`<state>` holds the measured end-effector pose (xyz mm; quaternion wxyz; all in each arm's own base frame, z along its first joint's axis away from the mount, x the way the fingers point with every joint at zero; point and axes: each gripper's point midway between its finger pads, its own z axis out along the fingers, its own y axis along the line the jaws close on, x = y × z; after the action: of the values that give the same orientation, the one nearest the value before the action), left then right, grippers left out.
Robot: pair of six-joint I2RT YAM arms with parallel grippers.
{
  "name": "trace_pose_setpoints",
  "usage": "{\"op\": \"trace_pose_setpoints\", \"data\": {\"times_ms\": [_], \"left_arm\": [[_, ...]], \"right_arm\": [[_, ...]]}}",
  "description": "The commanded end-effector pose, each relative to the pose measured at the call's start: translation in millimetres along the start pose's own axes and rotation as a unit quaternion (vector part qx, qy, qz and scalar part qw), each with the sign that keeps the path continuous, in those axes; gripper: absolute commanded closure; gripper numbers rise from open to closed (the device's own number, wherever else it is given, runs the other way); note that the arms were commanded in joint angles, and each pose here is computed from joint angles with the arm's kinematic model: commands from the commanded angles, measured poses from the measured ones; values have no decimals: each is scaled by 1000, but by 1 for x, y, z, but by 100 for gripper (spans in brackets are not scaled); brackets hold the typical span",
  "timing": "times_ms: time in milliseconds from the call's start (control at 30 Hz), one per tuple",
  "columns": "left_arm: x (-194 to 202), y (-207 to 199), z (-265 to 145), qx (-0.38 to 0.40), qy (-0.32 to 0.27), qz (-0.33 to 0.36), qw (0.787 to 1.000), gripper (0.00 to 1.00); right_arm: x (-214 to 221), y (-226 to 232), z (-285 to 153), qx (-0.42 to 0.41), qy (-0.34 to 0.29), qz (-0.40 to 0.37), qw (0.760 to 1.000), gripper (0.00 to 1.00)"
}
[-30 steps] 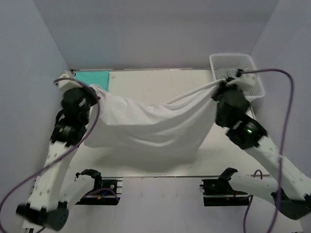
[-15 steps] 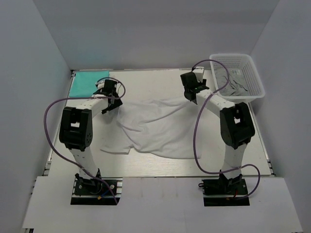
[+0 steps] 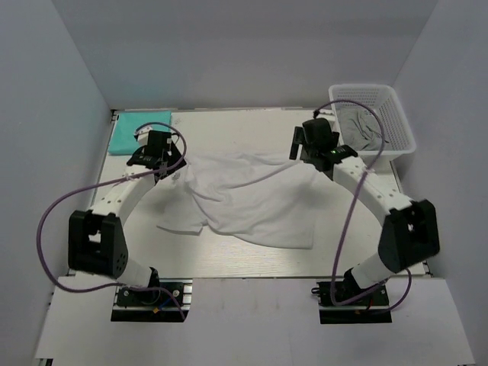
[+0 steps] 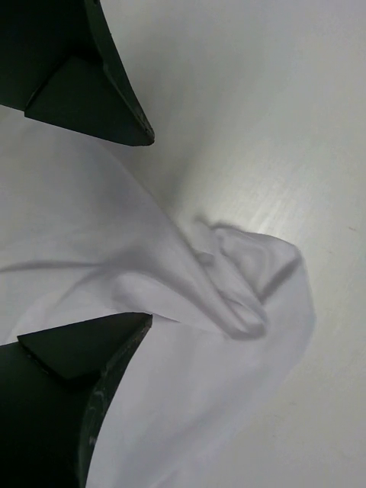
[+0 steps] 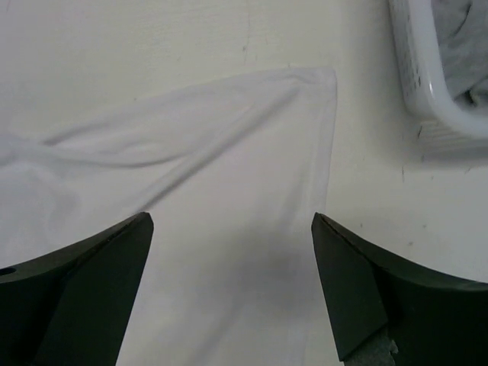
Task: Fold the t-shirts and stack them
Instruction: Flatten out the tshirt
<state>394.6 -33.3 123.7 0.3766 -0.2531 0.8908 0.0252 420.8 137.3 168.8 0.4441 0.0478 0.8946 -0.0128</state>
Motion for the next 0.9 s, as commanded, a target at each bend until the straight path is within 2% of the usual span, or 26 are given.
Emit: {"op": "trace_pose_setpoints", "data": {"times_ms": [0, 33, 67, 100, 133, 200, 267, 333, 400, 567, 633, 733, 800, 867], "left_arm": [[38, 29, -25, -23, 25, -23, 999, 0], [43, 27, -36, -3, 27, -55, 998, 0], [56, 30, -39, 6, 43, -61, 997, 0], [77, 37, -37, 11, 56, -66, 996, 0], [88, 33, -42, 39, 73, -69, 994, 0], [110, 39, -51, 66, 86, -78, 991, 0], [138, 38, -53, 105, 112, -80, 985, 0], [142, 24, -56, 159, 107, -87, 978, 0], [150, 22, -53, 175, 109, -83, 975, 0], [152, 17, -36, 158, 129, -52, 978, 0], [160, 16, -25, 149, 149, -43, 977, 0], [161, 11, -12, 139, 160, -36, 976, 0], [148, 5, -6, 135, 148, -26, 979, 0], [136, -5, 2, 134, 141, -21, 981, 0]], "right_arm": [[39, 6, -31, -66, 43, 40, 996, 10], [83, 7, -31, -91, 88, 29, 992, 10], [77, 22, -52, -155, 75, 37, 984, 10], [88, 28, -59, -183, 83, 26, 979, 10], [117, 39, -71, -242, 111, 23, 964, 10], [129, 44, -84, -270, 121, 27, 955, 10], [160, 41, -84, -271, 156, 28, 950, 10], [180, 39, -81, -262, 177, 35, 948, 10], [196, 38, -70, -248, 197, 47, 947, 10], [200, 39, -40, -208, 212, 62, 953, 10], [202, 27, -20, -151, 212, 63, 963, 10], [179, 23, 6, -100, 190, 67, 974, 10], [151, 20, 18, -76, 161, 68, 982, 10], [148, 13, 33, -53, 162, 64, 983, 10]]}}
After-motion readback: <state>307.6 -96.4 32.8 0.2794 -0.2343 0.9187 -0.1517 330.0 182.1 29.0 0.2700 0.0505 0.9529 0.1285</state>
